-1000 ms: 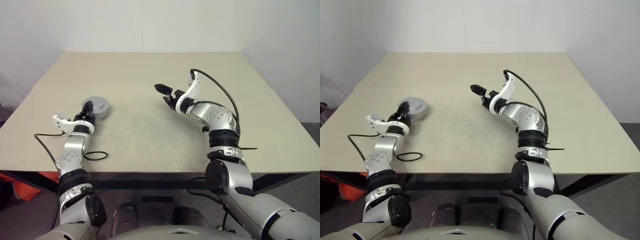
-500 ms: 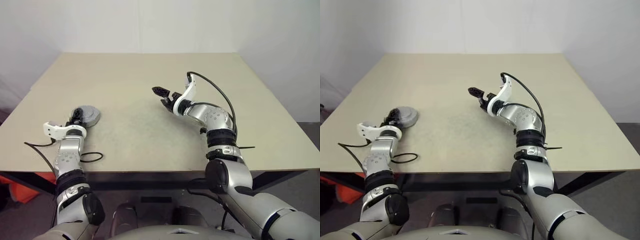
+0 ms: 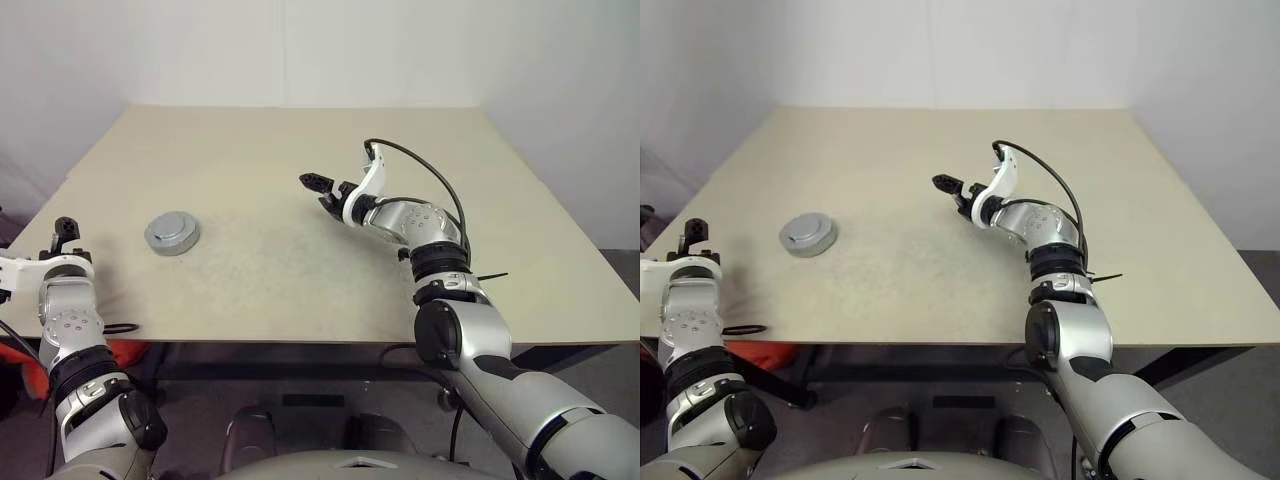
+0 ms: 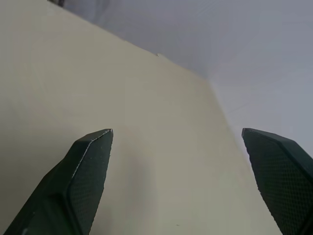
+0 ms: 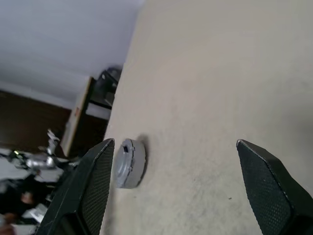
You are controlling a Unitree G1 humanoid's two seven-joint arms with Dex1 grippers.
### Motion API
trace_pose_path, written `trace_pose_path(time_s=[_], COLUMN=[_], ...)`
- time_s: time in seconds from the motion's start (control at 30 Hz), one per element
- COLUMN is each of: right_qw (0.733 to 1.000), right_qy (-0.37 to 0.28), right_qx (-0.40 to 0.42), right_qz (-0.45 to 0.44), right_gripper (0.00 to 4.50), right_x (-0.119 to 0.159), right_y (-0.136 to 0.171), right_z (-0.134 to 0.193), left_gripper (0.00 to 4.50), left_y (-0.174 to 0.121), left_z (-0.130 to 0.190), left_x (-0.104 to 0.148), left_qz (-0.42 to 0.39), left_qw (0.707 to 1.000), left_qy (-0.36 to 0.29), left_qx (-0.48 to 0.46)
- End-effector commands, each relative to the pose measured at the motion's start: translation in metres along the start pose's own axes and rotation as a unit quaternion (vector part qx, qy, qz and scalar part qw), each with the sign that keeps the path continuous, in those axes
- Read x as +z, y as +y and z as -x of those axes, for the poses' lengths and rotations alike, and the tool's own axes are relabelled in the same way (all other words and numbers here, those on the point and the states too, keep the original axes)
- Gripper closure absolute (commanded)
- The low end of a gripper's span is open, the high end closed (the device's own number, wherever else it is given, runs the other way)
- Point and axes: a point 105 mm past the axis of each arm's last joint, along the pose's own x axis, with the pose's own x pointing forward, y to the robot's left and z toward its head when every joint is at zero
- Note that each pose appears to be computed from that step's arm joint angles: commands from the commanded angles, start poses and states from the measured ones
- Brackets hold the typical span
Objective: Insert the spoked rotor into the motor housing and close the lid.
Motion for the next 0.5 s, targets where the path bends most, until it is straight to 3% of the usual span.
trace_pose_path(time_s=[0.03,0.17,0.23,0.4,0.5], right_qw=[0.979,0.935,0.923,0.895,0.883], right_qy=[-0.076,-0.025,-0.015,0.013,0.028], right_qx=[0.01,0.038,0.036,0.028,0.043], right_qz=[0.187,0.352,0.383,0.444,0.466], right_gripper=[0.0,0.0,0.0,0.0,0.0], right_x=[0.024,0.01,0.008,0.011,0.008], right_y=[0.011,-0.005,-0.011,-0.033,-0.039], right_z=[0.007,0.027,0.032,0.05,0.061], left_gripper=[0.05,0.05,0.05,0.05,0.05], left_y=[-0.071,-0.144,-0.154,-0.169,-0.166], left_z=[0.01,0.06,0.073,0.118,0.127], left_x=[-0.015,-0.082,-0.096,-0.153,-0.166], left_qz=[-0.142,-0.239,-0.254,-0.33,-0.346], left_qw=[0.978,0.893,0.868,0.758,0.729], left_qy=[0.001,0.099,0.121,0.195,0.211], left_qx=[-0.151,-0.37,-0.41,-0.528,-0.551])
